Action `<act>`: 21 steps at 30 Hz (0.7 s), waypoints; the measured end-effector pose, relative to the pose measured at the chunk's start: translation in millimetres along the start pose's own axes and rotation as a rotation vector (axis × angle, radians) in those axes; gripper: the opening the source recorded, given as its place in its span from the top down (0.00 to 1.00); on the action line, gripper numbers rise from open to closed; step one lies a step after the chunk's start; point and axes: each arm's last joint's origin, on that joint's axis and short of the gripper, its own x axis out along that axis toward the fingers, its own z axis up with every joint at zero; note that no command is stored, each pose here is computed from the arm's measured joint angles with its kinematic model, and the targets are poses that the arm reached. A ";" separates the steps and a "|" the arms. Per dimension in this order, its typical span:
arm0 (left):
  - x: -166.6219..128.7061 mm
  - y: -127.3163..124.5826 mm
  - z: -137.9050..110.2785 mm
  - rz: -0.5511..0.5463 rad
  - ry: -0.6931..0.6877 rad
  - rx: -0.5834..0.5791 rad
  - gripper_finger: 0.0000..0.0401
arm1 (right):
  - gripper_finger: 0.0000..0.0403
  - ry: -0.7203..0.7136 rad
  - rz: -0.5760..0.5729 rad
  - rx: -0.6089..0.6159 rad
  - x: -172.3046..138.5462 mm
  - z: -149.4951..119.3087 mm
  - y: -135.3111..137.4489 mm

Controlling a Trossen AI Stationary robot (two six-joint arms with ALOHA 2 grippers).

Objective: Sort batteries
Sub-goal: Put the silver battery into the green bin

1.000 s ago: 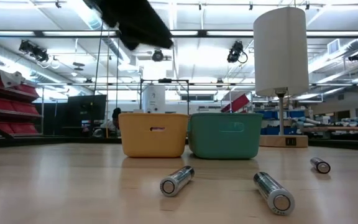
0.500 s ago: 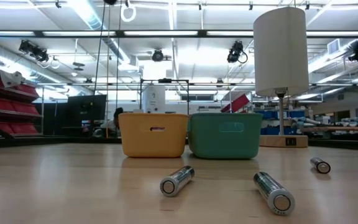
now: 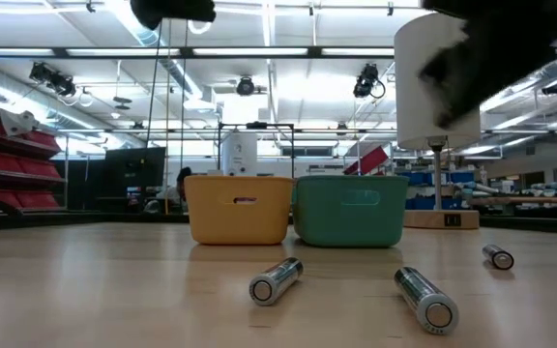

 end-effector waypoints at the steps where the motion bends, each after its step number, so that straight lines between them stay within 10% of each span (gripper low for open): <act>1: 1.8 -0.5 -4.8 0.000 -0.004 -0.016 0.70 | 0.95 -0.042 -0.001 0.005 1.3 6.1 -4.8; 21: 18.6 -5.5 -50.9 0.006 0.019 -0.050 0.70 | 0.77 -0.120 -0.138 0.148 58.8 25.8 -65.2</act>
